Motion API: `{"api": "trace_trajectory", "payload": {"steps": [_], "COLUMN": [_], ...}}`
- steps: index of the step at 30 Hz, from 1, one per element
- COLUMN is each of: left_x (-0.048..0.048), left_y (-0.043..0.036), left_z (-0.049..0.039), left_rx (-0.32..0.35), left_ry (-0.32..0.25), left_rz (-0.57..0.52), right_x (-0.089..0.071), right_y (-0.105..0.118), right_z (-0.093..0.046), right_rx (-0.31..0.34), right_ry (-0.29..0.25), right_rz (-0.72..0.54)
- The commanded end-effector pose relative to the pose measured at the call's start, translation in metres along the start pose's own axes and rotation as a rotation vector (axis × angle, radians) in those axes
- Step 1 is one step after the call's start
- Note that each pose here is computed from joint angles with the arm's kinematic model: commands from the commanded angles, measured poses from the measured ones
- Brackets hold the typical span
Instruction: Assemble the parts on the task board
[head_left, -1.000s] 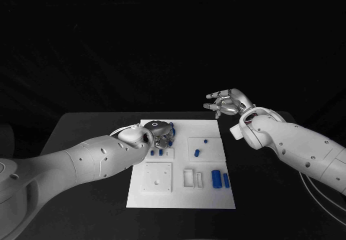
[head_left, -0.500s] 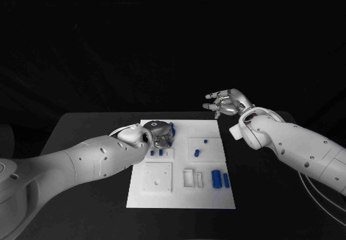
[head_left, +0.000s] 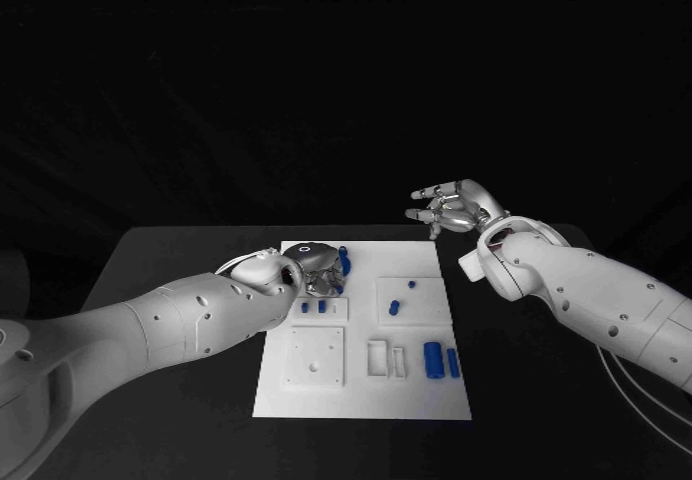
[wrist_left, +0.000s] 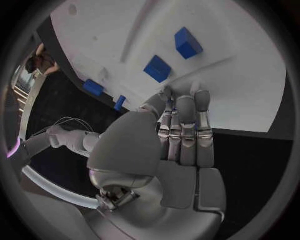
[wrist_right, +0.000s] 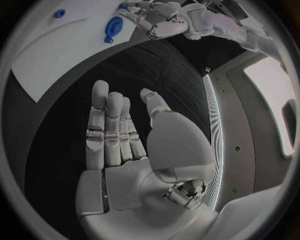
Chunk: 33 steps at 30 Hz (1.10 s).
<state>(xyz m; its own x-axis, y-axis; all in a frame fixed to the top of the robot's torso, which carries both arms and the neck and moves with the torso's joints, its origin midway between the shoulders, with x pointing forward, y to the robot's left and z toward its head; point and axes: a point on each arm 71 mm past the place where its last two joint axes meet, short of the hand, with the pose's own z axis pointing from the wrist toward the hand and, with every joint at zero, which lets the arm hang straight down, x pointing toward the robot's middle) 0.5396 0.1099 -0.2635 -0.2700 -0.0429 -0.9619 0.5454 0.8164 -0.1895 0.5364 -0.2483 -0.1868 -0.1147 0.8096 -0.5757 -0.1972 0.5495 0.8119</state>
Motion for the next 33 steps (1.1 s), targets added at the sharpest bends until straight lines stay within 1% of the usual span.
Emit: {"api": "trace_trajectory", "payload": {"steps": [1, 5, 10, 13, 15, 17, 18, 21, 27, 30, 33], "left_x": [-0.0028, -0.0078, -0.0194, -0.0265, -0.0292, -0.0319, -0.0323, -0.0341, -0.0349, -0.0348, -0.0341], "left_y": [0.001, 0.0037, 0.0058, 0.0071, 0.0086, 0.0117, 0.0125, 0.0192, 0.0299, 0.0335, 0.0351], "left_z": [-0.002, -0.0051, -0.0093, -0.0129, -0.0149, -0.0174, -0.0179, -0.0221, -0.0288, -0.0308, -0.0314], "left_rx": [-0.001, -0.009, -0.016, -0.012, -0.012, -0.017, -0.018, -0.032, -0.056, -0.064, -0.067], "left_ry": [-0.025, -0.041, -0.069, -0.074, -0.074, -0.071, -0.069, -0.057, -0.043, -0.039, -0.032], "left_rz": [-0.041, -0.064, -0.112, -0.145, -0.153, -0.158, -0.159, -0.16, -0.156, -0.155, -0.152], "right_x": [0.001, 0.0, -0.001, -0.002, -0.002, -0.002, -0.002, -0.003, -0.004, -0.005, -0.005], "right_y": [0.001, 0.0, 0.0, 0.0, -0.001, -0.001, -0.001, -0.001, -0.001, -0.002, -0.002], "right_z": [0.0, 0.0, -0.001, -0.001, -0.001, -0.001, -0.001, -0.001, -0.002, -0.002, -0.002], "right_rx": [-0.009, -0.008, -0.006, -0.006, -0.006, -0.005, -0.005, -0.005, -0.004, -0.004, -0.004], "right_ry": [0.006, 0.006, 0.004, 0.004, 0.004, 0.003, 0.003, 0.002, 0.001, 0.0, 0.0], "right_rz": [0.001, 0.0, -0.002, -0.002, -0.002, -0.003, -0.003, -0.004, -0.006, -0.007, -0.007]}}
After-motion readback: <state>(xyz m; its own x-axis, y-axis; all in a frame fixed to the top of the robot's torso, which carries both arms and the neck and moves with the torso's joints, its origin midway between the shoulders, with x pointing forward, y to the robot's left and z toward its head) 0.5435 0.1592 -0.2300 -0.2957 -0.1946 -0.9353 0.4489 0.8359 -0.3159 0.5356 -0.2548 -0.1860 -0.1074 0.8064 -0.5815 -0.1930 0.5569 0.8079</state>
